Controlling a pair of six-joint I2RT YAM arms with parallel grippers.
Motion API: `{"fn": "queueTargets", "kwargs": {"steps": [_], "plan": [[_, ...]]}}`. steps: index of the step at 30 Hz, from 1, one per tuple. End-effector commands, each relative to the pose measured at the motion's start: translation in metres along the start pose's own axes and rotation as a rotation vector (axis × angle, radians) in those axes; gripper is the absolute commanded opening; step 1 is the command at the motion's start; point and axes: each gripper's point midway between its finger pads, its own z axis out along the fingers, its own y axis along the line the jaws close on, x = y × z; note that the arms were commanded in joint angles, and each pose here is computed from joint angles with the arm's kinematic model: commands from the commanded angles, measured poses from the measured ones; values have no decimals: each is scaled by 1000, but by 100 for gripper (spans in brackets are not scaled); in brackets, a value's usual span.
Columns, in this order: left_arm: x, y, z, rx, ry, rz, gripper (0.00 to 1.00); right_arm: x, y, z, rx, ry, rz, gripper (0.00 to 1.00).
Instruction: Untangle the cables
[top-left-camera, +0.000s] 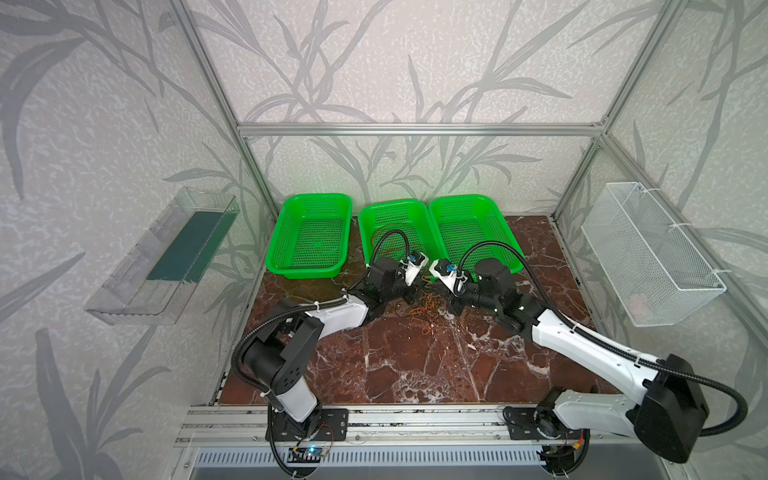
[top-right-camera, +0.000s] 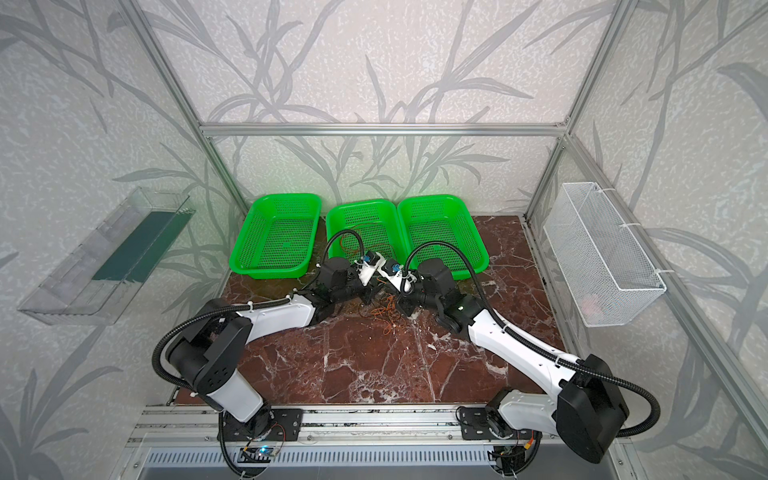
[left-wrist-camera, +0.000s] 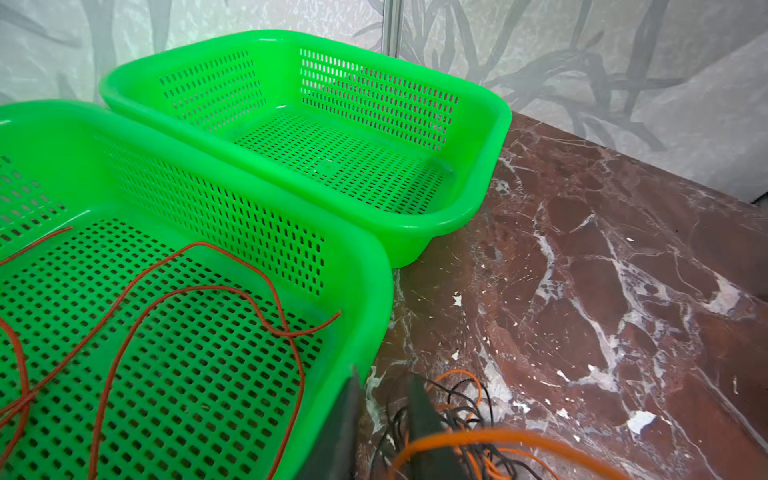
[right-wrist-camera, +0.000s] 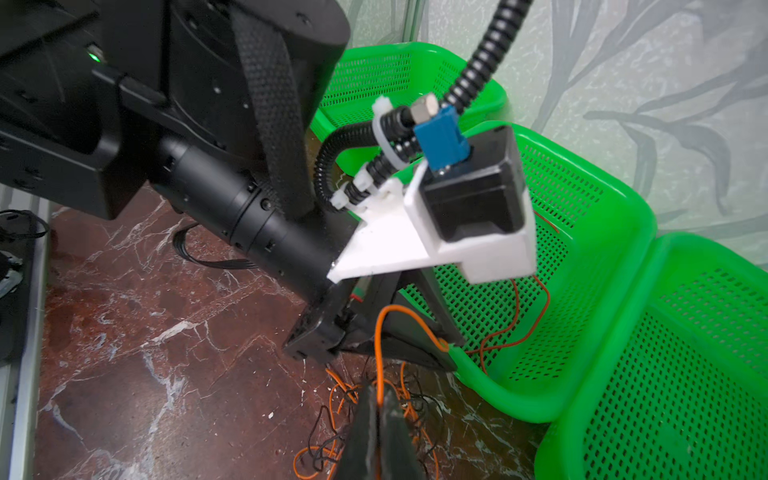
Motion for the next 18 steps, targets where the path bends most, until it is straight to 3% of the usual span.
{"fn": "queueTargets", "kwargs": {"steps": [1, 7, 11, 15, 18], "plan": [[-28, -8, -19, 10, -46, 24, 0, 17, -25, -7, 149, 49, 24, 5], [-43, -26, -60, 16, 25, 58, 0, 65, -53, -9, 276, 163, 123, 21], [-46, -37, -80, 11, 44, 132, 0, 58, -25, 0, 102, 120, 78, 34], [-49, -45, -94, -6, 45, 224, 0, 51, -24, 1, 101, 58, 99, 43], [-55, -51, -103, -26, 39, 300, 0, 46, -10, 4, 12, 24, 95, 47]]}}
